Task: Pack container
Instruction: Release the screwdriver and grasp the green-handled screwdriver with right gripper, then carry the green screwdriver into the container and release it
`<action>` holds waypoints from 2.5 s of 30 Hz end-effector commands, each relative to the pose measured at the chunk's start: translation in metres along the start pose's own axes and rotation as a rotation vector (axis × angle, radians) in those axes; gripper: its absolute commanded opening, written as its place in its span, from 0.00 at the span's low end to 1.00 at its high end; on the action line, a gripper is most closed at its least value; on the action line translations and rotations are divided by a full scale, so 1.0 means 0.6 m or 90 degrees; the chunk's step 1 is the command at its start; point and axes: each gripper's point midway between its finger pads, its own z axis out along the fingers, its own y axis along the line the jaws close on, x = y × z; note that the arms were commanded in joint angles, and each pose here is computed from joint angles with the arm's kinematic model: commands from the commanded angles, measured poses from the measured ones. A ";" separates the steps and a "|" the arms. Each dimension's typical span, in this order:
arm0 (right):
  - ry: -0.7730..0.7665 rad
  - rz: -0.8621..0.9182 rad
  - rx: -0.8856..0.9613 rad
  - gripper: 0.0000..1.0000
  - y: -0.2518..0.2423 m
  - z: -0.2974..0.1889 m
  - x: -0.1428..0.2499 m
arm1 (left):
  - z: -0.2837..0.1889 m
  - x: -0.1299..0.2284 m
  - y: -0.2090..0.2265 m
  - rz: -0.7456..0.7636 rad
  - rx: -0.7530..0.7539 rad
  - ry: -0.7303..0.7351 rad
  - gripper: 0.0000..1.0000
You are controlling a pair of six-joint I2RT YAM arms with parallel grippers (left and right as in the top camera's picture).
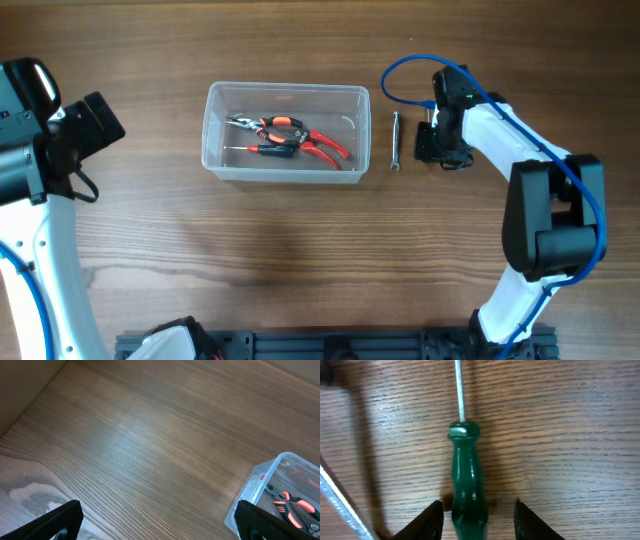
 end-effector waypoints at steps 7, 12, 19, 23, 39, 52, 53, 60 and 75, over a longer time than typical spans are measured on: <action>0.041 -0.034 0.074 0.33 -0.039 0.036 0.025 | 0.002 -0.003 0.006 -0.016 -0.008 -0.002 1.00; 0.042 -0.046 0.074 0.04 -0.039 0.036 0.026 | 0.002 -0.003 0.006 -0.016 -0.008 -0.002 1.00; 0.031 -0.045 0.076 0.04 -0.035 -0.025 -0.003 | 0.002 -0.003 0.006 -0.016 -0.008 -0.002 1.00; -0.078 -0.039 0.051 0.04 -0.015 -0.172 -0.084 | 0.002 -0.003 0.006 -0.016 -0.008 -0.002 1.00; -0.306 -0.847 -0.290 0.04 0.435 -0.406 0.071 | 0.002 -0.003 0.006 -0.016 -0.008 -0.002 1.00; -0.083 -1.065 -0.142 0.04 0.408 -0.097 0.069 | 0.002 -0.003 0.006 -0.016 -0.008 -0.002 1.00; -0.076 -1.065 -0.149 0.04 0.409 -0.089 0.073 | 0.002 -0.003 0.006 -0.016 -0.008 -0.002 1.00; -0.064 -1.062 -0.151 0.41 0.412 -0.064 0.074 | 0.002 -0.003 0.006 -0.016 -0.008 -0.002 1.00; -0.437 -0.350 -0.012 0.79 0.246 -0.490 -0.140 | 0.002 -0.003 0.006 -0.016 -0.008 -0.002 1.00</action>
